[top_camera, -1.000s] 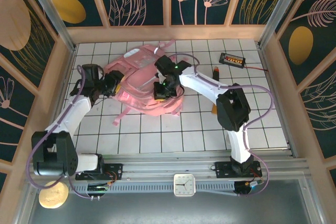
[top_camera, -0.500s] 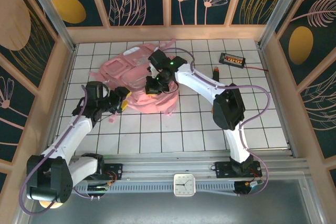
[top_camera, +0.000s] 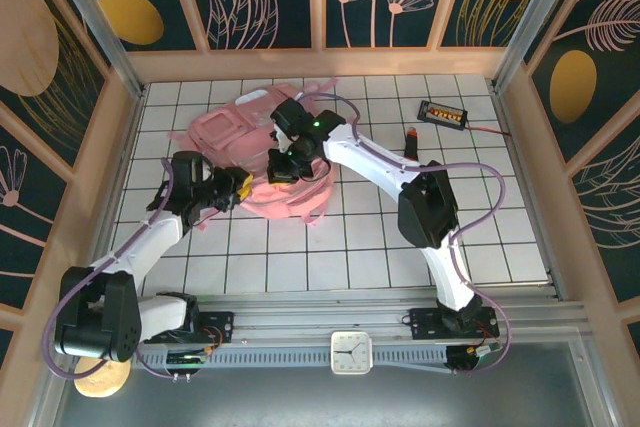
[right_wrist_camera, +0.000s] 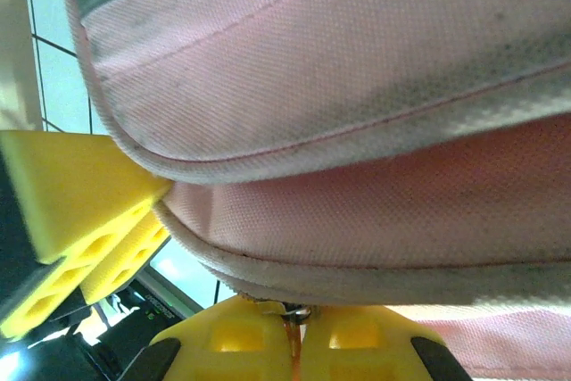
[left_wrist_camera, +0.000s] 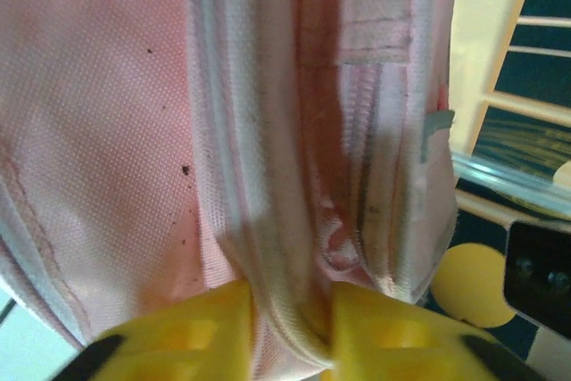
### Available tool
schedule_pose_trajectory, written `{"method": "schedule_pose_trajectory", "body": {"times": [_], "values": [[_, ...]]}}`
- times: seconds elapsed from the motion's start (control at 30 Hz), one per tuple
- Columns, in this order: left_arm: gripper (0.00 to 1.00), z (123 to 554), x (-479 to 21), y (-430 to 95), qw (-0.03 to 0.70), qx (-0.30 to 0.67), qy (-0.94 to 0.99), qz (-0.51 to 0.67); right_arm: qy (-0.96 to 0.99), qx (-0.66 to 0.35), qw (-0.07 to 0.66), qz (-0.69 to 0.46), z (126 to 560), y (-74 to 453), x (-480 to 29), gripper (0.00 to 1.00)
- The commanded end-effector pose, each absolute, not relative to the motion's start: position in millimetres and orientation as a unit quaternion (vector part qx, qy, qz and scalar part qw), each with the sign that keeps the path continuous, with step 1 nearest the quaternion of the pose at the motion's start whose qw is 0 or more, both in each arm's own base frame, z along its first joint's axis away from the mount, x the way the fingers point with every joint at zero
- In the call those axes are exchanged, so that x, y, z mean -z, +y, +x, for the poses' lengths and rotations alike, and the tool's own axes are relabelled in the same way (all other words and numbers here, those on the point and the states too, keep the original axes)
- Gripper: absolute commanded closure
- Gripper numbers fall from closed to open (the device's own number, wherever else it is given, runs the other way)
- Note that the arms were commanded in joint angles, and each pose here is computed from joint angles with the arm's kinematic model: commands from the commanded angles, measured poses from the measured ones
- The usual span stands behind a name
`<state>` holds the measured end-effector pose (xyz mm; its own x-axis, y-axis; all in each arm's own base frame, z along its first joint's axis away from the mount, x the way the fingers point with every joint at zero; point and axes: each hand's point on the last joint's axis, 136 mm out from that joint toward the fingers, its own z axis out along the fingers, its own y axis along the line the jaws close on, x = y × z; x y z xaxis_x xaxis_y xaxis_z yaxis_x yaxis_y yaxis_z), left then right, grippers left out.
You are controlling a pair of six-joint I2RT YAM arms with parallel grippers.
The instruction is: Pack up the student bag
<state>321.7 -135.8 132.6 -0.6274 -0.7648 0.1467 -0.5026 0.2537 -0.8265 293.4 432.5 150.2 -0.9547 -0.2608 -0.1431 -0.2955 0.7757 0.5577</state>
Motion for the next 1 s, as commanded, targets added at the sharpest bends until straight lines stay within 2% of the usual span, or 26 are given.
{"method": "schedule_pose_trajectory", "body": {"times": [0.0,0.13,0.33,0.47,0.67,0.83,0.97], "values": [[1.0,326.8,-142.6,-142.5,0.156,0.471,0.778,-0.385,0.93,-0.326,0.031,-0.167,285.1,452.8,-166.2,1.0],[1.0,324.9,-140.8,-141.3,0.165,0.458,0.794,-0.365,0.939,-0.29,0.024,-0.182,280.1,439.5,-155.7,1.0],[1.0,319.3,-154.2,-129.1,0.199,0.367,0.87,-0.262,0.961,-0.197,0.038,-0.189,294.5,375.6,-135.6,1.0],[1.0,307.2,-155.7,-115.6,0.205,0.313,0.901,-0.221,0.965,-0.203,0.047,-0.158,322.8,335.2,-133.1,1.0],[1.0,294.5,-148.1,-99.6,0.202,0.28,0.912,-0.223,0.968,-0.193,0.06,-0.147,361.2,299.1,-123.1,1.0],[1.0,289.7,-143.7,-90.1,0.201,0.264,0.916,-0.226,0.97,-0.197,0.076,-0.124,398.6,279.6,-105.0,1.0],[1.0,297.1,-147.6,-92.9,0.207,0.276,0.911,-0.227,0.964,-0.214,0.08,-0.137,408.5,289.3,-113.4,1.0]]}}
